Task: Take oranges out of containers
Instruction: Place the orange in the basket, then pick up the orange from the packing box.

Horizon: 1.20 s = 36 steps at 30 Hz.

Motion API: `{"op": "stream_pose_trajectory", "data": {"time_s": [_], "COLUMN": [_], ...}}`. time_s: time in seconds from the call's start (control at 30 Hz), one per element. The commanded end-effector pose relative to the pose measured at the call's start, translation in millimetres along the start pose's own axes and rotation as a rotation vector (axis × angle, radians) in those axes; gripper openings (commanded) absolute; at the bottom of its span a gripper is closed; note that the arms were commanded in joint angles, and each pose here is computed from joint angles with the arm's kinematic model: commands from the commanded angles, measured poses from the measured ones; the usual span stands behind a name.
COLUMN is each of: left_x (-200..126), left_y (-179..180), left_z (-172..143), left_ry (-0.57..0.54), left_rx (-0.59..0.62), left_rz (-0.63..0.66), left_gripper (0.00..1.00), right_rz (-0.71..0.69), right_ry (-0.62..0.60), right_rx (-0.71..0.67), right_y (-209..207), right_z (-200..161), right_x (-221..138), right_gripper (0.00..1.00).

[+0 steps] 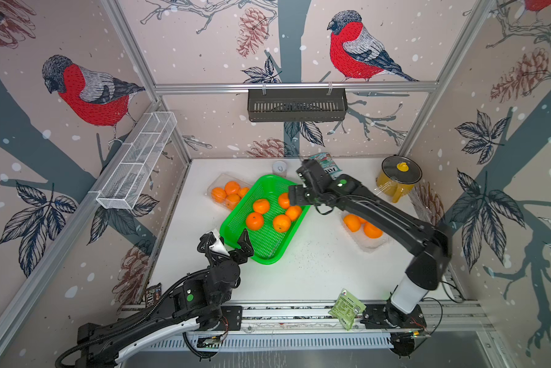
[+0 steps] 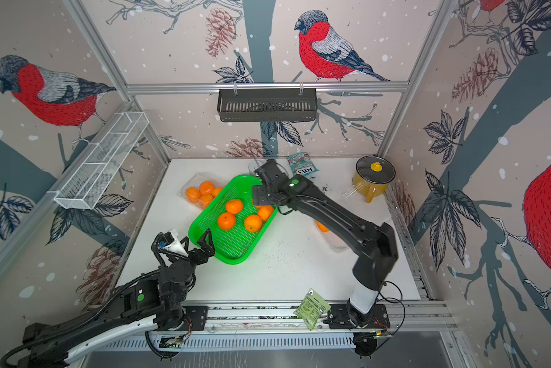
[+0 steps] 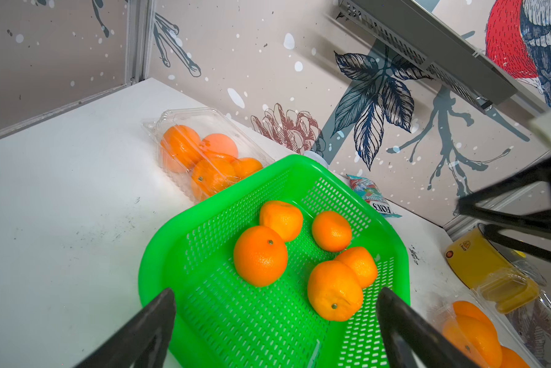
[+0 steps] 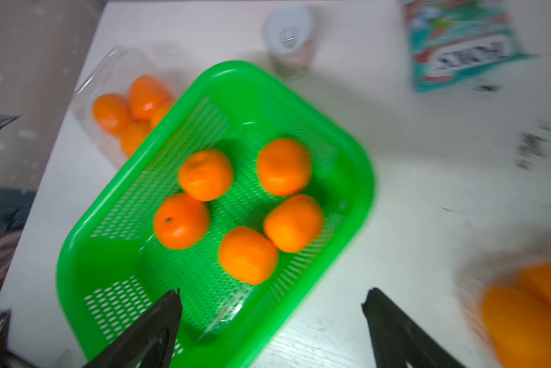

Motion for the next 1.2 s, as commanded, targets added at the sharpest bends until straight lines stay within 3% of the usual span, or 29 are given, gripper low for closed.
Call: {"op": "stream_pose_trajectory", "data": {"time_s": [0.0, 0.1, 0.27, 0.47, 0.57, 1.17], "left_x": [1.4, 3.4, 6.2, 8.0, 8.1, 8.6], "left_y": [-1.8, -5.0, -10.8, -12.8, -11.8, -10.3], "left_z": [-0.4, -2.9, -5.6, -9.6, -11.3, -14.1], "left_ry": [-0.013, -0.012, 0.000, 0.022, 0.025, 0.028], "left_rx": [0.004, 0.007, 0.026, 0.038, 0.029, 0.022], "left_rz": [0.001, -0.012, -0.020, -0.021, -0.022, -0.020], "left_gripper": [0.96, 0.96, 0.96, 0.96, 0.96, 0.96], "right_rz": [-0.193, -0.193, -0.238, -0.223, -0.232, -0.279], "right_ry": [-0.094, -0.164, -0.073, -0.015, -0.042, -0.007], "right_rx": [0.243, 0.394, 0.449, 0.501, 0.556, 0.654], "right_y": [-74.3, -120.8, -156.1, -166.6, -170.0, -181.2], "right_z": [-15.7, -38.3, -72.0, -73.5, -69.4, -75.4], "right_x": [-19.6, -29.1, -3.2, 16.8, 19.9, 62.8], "right_gripper": [0.89, 0.88, 0.87, 0.91, 0.94, 0.83]}}
Point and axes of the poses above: each gripper's point midway between its finger pads, its own x axis out along the fingers, its own y axis along the line the jaws close on, z = x × y, the point moved 10 cm from there along -x, back along the fingers, and after that the axes turned 3 degrees about x, right-handed, at the moved point
